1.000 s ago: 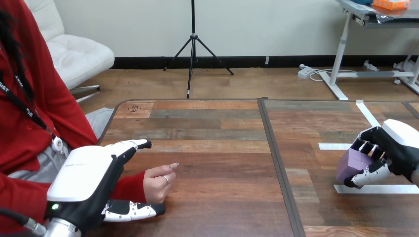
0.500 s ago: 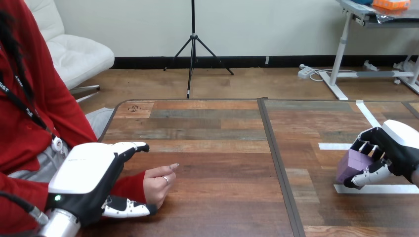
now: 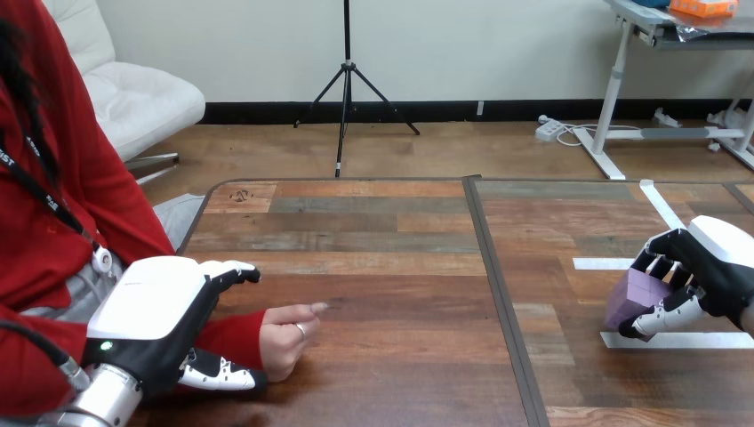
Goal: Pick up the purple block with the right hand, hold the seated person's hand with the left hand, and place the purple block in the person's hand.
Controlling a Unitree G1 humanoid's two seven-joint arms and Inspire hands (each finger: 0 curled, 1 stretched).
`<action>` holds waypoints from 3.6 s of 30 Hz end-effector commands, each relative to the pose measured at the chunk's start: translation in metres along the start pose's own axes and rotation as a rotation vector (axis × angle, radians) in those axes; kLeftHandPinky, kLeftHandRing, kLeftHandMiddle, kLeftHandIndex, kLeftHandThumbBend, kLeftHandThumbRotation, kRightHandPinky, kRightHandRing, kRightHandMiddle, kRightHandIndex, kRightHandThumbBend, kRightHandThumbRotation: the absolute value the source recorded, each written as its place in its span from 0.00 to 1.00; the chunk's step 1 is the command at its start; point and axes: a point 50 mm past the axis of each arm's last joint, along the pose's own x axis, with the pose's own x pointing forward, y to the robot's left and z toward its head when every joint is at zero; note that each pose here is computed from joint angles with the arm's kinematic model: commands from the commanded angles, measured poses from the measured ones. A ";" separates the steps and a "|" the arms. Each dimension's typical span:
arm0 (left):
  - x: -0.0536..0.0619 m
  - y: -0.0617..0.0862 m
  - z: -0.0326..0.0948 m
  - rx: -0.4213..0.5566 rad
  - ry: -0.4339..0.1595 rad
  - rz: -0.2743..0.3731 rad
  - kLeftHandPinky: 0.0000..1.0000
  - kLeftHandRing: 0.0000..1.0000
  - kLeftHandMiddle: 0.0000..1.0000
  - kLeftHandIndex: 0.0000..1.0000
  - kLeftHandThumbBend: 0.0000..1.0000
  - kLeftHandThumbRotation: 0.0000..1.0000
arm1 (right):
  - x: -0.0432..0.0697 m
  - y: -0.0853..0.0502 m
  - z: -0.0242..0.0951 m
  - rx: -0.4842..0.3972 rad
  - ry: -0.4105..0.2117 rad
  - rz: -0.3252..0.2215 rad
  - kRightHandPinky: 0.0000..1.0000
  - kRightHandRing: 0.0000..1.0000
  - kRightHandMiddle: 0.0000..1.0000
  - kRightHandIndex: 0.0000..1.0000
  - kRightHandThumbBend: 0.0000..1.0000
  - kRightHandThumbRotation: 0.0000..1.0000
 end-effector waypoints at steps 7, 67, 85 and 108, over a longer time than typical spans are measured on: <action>0.020 0.012 -0.005 0.043 -0.010 0.016 0.68 0.76 0.79 0.76 1.00 0.23 | 0.005 -0.028 0.012 0.014 -0.050 -0.114 0.35 0.39 0.45 0.50 0.73 0.00; 0.047 -0.010 -0.013 0.168 0.047 -0.216 0.54 0.61 0.64 0.64 0.95 0.00 | 0.002 -0.036 0.012 0.029 -0.036 -0.131 0.48 0.49 0.52 0.52 0.71 0.00; 0.052 -0.019 -0.012 0.207 0.075 -0.301 0.36 0.41 0.45 0.46 0.86 0.00 | 0.002 -0.037 0.014 0.023 -0.052 -0.144 0.47 0.47 0.50 0.51 0.73 0.00; 0.054 -0.021 -0.012 0.212 0.138 -0.446 0.36 0.42 0.46 0.46 0.80 0.00 | 0.002 -0.039 0.015 0.028 -0.042 -0.144 0.46 0.47 0.51 0.52 0.72 0.00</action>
